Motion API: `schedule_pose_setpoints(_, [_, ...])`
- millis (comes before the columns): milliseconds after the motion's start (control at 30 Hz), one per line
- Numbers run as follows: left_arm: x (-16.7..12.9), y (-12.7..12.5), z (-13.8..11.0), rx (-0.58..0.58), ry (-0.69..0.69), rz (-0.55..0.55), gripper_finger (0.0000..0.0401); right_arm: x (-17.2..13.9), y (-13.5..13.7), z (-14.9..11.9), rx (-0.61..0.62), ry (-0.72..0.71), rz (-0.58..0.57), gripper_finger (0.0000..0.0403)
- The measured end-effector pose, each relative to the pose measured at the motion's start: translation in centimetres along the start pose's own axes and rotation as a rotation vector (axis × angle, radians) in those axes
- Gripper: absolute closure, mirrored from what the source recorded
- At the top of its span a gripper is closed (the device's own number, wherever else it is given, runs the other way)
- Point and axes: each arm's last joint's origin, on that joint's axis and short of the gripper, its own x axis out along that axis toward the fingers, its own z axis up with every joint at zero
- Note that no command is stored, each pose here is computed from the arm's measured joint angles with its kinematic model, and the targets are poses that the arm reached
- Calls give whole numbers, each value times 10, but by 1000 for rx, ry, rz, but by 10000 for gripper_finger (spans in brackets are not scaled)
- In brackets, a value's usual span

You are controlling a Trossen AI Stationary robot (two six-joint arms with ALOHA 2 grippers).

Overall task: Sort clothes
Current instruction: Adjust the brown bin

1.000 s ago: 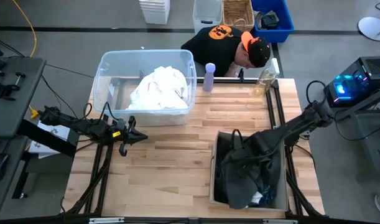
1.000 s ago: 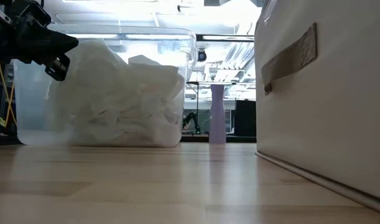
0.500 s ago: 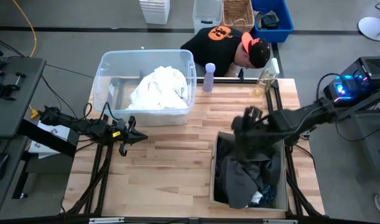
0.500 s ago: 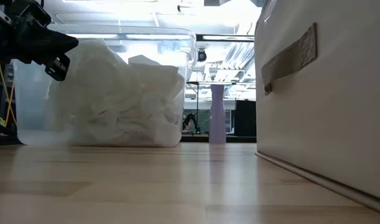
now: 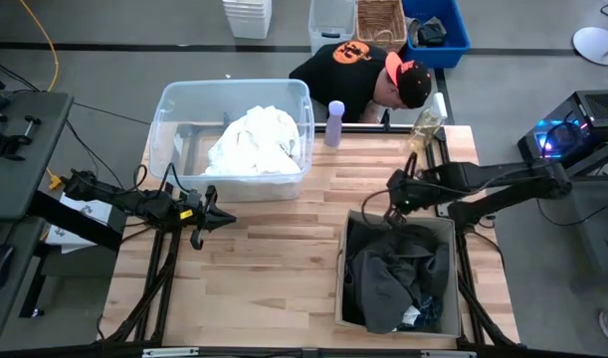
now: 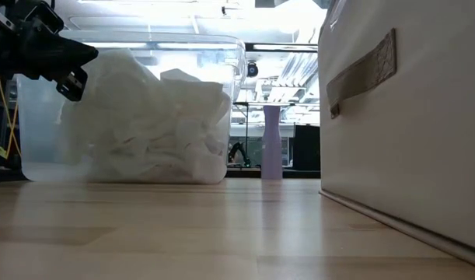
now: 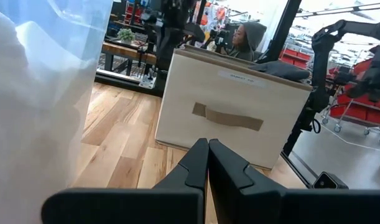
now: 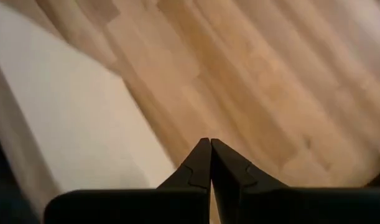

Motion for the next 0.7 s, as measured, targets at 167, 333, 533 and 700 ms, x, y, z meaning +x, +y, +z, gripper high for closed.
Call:
schedule_pose_setpoints(167, [0,0,0,0,0,0,400,3,-1,-17,98,168,-2,402])
schedule_pose_setpoints(333, [0,0,0,0,0,0,400,6,19,-16,203,152,152,402])
schedule_pose_setpoints(533, [0,0,0,0,-2,0,400,27,61,4,335,64,322,403])
schedule_pose_setpoints(700, [0,0,0,0,-1,0,400,40,96,26,351,36,422,403])
